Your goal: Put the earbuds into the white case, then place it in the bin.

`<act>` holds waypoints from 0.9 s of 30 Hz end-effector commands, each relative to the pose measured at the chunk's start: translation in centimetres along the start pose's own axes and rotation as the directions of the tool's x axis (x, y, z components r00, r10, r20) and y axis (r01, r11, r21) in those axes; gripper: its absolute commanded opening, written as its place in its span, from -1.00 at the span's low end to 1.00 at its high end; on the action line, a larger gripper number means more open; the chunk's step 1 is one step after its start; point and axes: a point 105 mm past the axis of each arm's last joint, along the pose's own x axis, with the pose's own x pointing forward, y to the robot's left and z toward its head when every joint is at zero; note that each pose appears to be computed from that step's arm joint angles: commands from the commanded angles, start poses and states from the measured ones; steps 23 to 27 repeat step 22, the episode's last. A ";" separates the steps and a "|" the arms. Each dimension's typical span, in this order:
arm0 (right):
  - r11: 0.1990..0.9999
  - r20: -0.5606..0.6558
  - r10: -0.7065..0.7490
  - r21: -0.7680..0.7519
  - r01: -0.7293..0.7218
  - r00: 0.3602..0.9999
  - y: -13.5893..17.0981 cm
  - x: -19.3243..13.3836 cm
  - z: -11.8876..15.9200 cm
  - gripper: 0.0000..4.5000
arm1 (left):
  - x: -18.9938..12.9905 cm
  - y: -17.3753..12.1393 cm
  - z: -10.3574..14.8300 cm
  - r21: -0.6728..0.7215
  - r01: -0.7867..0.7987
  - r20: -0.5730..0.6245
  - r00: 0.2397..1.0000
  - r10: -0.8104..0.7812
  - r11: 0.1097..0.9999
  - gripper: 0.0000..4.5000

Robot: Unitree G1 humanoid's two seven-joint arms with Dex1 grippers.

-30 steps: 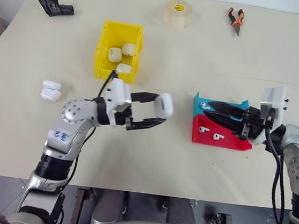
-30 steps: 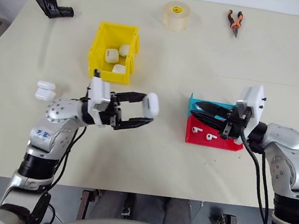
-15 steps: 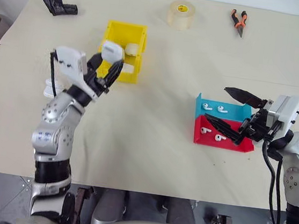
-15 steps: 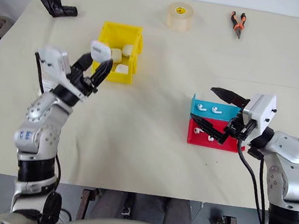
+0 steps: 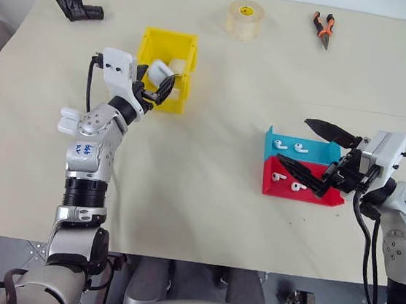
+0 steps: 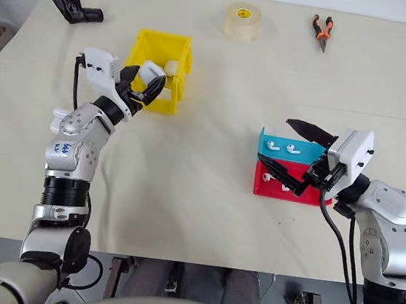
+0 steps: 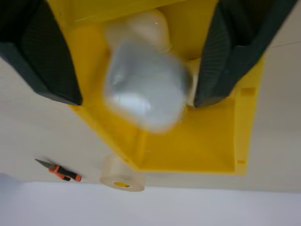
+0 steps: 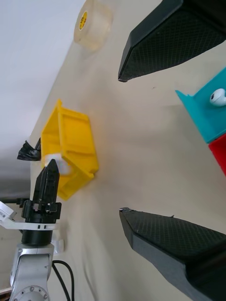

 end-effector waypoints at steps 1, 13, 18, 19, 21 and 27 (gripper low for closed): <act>1.000 0.025 0.008 -0.023 -0.007 1.000 0.2 -0.1 0.8 1.00 | -1.0 -1.0 2.8 0.073 0.076 0.100 0.992 -0.083 0.994 0.99; 0.987 -0.099 0.159 0.006 -0.159 0.982 0.5 -1.5 -1.1 1.00 | -9.4 -1.8 1.4 0.279 0.386 -0.087 0.922 -0.377 0.879 0.99; 0.976 -0.150 0.215 -0.007 -0.219 0.965 0.1 -2.5 -1.8 1.00 | -11.6 -2.4 0.6 0.335 0.493 -0.151 0.869 -0.471 0.803 0.99; 0.975 -0.150 0.219 -0.015 -0.223 0.964 0.0 -2.5 -1.9 1.00 | -11.8 -2.7 0.4 0.338 0.514 -0.159 0.857 -0.490 0.789 0.99; 0.978 -0.138 0.206 -0.011 -0.209 0.969 -0.3 -2.4 -2.0 1.00 | -12.0 -3.1 0.2 0.345 0.531 -0.159 0.846 -0.509 0.774 0.99; 0.979 -0.137 0.200 -0.013 -0.204 0.970 -0.5 -2.4 -2.1 1.00 | -12.0 -3.3 0.2 0.338 0.536 -0.155 0.843 -0.516 0.774 0.99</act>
